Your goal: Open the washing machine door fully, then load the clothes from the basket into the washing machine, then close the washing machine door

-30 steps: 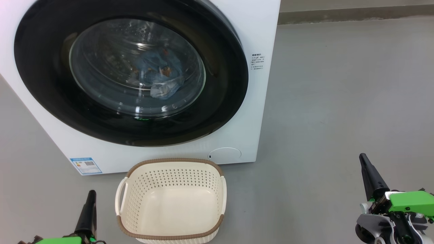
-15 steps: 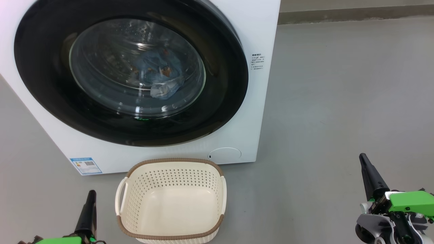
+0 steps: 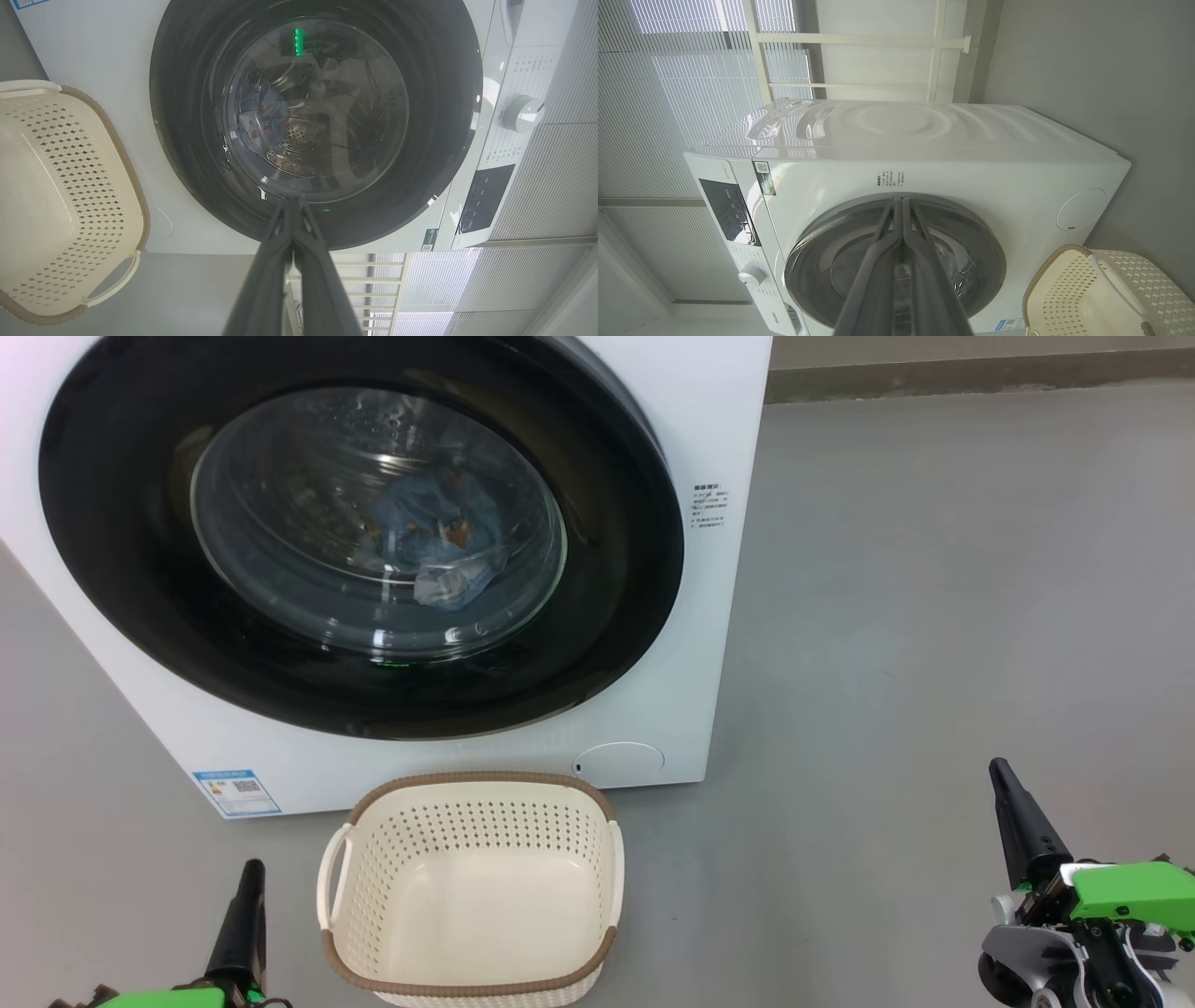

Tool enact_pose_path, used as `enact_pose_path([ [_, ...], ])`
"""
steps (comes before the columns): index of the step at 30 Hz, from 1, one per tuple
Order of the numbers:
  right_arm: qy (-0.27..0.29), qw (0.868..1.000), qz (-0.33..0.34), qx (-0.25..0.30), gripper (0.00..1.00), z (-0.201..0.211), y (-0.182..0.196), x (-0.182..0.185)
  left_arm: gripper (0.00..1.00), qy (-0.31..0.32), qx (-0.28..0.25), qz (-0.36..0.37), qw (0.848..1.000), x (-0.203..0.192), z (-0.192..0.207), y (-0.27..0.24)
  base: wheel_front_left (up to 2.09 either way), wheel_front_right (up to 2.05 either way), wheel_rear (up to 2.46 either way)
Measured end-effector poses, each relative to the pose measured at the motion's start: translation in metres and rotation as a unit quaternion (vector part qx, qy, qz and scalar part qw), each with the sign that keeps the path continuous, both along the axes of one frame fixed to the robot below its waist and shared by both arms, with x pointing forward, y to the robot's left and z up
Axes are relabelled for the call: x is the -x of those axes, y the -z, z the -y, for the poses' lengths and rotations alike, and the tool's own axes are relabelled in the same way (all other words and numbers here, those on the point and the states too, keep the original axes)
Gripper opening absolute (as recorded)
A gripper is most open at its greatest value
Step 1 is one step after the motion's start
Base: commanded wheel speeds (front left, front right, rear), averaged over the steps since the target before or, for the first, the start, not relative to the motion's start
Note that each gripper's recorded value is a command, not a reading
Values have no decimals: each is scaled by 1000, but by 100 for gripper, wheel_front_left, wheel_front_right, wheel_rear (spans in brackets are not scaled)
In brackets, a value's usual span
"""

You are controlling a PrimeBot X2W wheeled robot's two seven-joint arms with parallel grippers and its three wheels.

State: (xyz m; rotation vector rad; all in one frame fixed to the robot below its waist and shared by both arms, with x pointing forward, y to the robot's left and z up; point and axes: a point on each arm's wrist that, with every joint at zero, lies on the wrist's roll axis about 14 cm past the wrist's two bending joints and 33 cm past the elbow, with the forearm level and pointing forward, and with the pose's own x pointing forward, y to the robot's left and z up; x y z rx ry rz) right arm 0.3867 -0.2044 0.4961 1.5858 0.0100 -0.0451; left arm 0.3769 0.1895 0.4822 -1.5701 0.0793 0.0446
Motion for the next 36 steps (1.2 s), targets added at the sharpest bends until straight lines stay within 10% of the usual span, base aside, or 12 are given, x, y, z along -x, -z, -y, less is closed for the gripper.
enact_pose_path([
  [36, 0, 1000, 0, 0, 0, 0, 0, 0, 0, 0, 0, 0, 1000, 0, 0, 0, 0, 0, 0],
])
